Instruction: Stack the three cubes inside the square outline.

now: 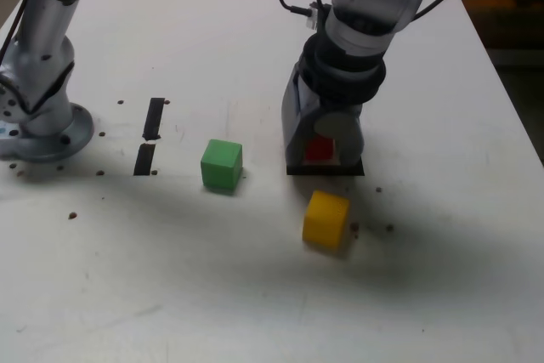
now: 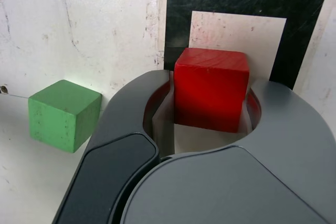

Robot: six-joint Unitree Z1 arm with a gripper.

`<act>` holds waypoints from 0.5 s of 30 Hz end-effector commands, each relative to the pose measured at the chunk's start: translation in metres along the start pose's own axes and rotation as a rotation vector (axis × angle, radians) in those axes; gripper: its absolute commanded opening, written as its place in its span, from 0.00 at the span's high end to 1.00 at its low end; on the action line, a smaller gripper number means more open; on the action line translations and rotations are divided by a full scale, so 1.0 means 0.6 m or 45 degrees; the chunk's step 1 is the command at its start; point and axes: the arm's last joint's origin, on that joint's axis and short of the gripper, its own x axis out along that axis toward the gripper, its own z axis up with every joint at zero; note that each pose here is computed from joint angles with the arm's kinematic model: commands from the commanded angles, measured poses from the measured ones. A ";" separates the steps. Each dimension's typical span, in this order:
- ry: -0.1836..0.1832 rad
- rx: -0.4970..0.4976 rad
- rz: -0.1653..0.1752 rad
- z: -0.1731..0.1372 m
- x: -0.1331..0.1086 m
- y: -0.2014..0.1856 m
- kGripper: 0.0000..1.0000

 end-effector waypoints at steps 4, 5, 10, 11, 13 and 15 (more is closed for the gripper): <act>-0.030 -0.006 0.016 0.006 0.001 0.001 0.88; -0.039 -0.007 0.016 0.008 0.001 0.001 0.86; -0.050 -0.011 0.017 0.009 0.000 0.001 0.64; -0.045 -0.011 0.017 0.009 0.000 0.001 0.56; -0.037 -0.010 0.018 0.007 0.002 0.001 0.41; -0.032 -0.009 0.018 0.006 0.003 0.001 0.27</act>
